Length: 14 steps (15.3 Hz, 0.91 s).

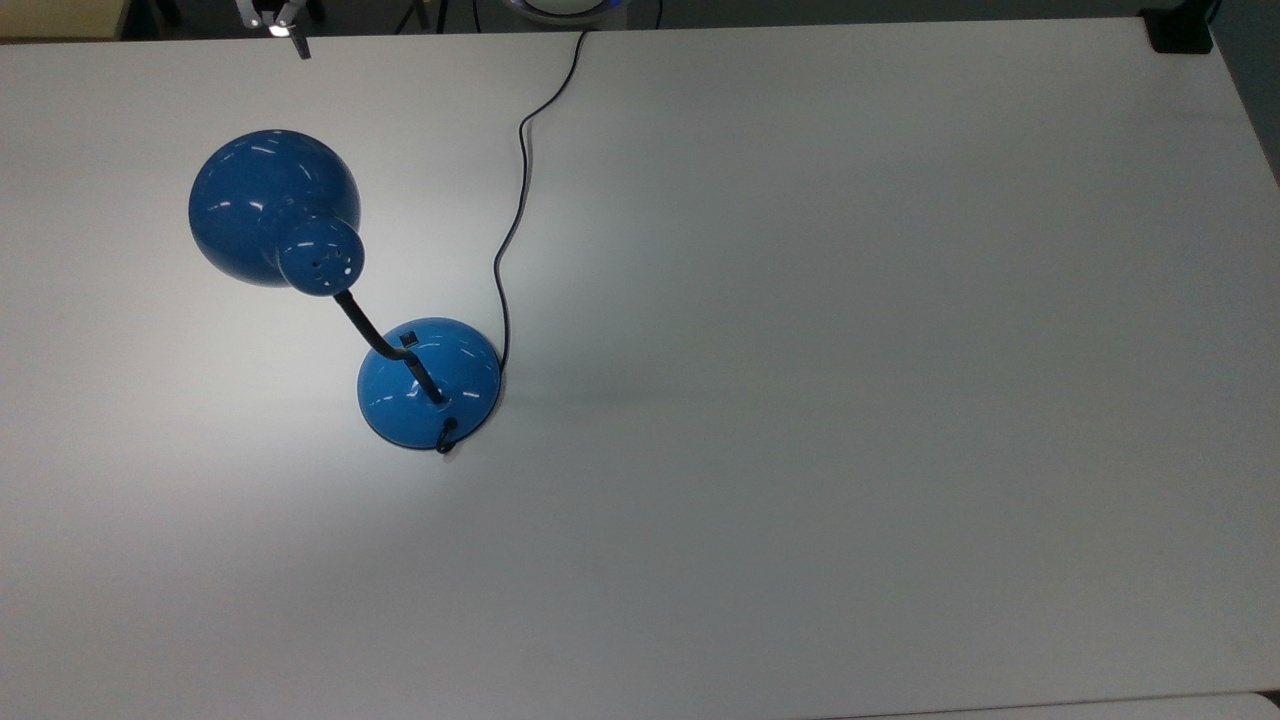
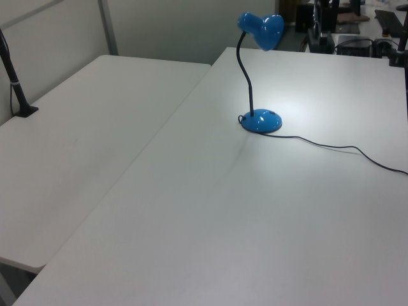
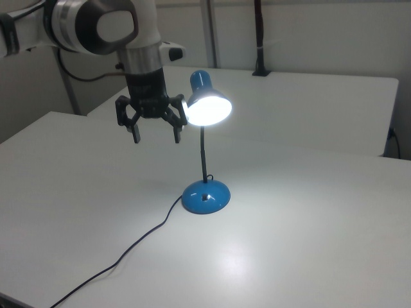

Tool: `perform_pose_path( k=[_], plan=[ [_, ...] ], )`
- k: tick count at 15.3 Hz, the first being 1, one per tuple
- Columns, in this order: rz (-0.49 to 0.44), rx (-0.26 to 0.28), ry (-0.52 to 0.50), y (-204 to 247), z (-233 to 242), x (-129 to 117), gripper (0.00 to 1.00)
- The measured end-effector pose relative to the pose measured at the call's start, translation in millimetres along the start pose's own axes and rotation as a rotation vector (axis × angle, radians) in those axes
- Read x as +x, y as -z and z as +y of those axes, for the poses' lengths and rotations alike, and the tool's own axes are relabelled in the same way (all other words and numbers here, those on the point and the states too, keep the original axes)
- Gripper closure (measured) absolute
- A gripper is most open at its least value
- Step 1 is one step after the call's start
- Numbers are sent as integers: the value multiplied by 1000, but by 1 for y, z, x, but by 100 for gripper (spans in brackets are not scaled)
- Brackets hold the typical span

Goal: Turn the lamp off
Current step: 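Move the gripper down toward the switch on the blue lamp base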

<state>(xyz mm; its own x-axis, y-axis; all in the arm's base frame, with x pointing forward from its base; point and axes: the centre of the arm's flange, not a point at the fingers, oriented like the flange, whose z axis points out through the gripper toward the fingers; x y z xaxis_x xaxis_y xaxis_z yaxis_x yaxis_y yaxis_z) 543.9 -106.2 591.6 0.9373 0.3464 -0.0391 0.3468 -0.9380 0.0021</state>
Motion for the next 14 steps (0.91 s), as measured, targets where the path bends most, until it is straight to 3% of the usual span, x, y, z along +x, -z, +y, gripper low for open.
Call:
perform_pose_path(
  k=[1,2,3,7,9,14],
  plan=[
    [-27,-17,15,-7,3,-2,2],
    [-53,-27,26,-17,5,-4,11],
    [-69,-32,29,-35,7,-3,28],
    [-3,-35,18,-91,17,7,70],
    [53,-34,-24,-125,26,10,99],
    [168,-65,-153,-173,39,37,99]
  ],
)
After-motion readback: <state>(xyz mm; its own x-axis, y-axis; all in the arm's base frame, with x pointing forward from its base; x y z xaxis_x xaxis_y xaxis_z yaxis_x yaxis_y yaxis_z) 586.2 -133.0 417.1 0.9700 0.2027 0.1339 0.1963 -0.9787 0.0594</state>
